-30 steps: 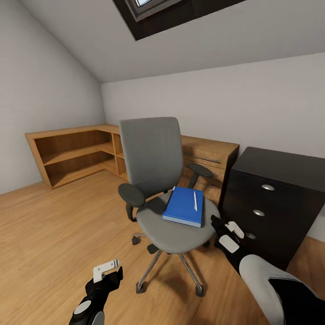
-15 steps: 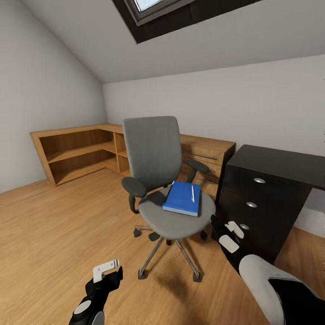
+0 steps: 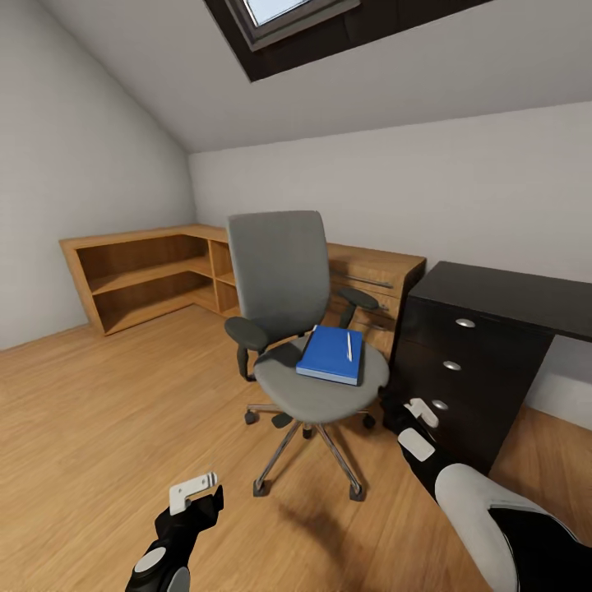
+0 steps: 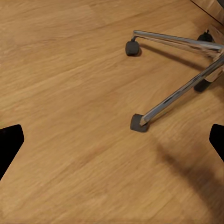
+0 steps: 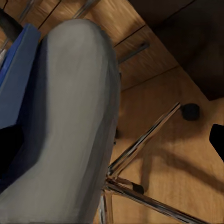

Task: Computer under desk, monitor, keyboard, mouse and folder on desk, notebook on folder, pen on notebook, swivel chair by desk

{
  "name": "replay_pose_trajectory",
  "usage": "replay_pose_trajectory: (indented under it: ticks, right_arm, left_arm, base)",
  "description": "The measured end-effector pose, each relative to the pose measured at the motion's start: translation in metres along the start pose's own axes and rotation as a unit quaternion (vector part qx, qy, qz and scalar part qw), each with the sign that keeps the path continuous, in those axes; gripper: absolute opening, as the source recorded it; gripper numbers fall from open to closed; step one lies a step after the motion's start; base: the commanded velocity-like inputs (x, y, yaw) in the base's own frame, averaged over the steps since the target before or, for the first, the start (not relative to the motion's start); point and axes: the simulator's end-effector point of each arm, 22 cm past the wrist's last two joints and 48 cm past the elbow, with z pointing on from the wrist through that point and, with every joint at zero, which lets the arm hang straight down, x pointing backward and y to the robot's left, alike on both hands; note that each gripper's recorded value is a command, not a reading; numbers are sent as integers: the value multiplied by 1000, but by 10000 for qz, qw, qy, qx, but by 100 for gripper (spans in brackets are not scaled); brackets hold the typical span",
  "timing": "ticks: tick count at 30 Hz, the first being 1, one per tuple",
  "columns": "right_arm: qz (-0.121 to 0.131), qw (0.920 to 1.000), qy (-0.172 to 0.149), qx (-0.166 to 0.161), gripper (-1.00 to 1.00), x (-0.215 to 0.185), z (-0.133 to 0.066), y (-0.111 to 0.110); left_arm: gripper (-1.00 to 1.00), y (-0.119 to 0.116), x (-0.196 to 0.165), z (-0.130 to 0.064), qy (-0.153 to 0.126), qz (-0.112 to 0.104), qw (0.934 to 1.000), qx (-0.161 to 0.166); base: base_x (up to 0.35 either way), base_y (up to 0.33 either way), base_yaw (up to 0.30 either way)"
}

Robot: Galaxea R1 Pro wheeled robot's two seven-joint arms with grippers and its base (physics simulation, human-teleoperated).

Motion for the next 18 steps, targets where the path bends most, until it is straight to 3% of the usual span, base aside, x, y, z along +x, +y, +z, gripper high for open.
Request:
replay_pose_trajectory:
  ticks: [4, 13, 18]
  right_arm:
    - [16, 9996, 120, -274, 100, 6, -1, 12]
    - [73, 9988, 337, -343, 100, 15, -1, 15]
    - [85, 9988, 346, -340, 100, 16, -1, 14]
  left_arm:
    - [100, 0, 0, 0, 0, 2, 10000, 2]
    - [100, 0, 0, 0, 0, -1, 10000, 1]
    - [100, 0, 0, 0, 2, 0, 10000, -1]
  base:
    - [-2, 0, 0]
    - [-26, 0, 0]
    - [-200, 0, 0]
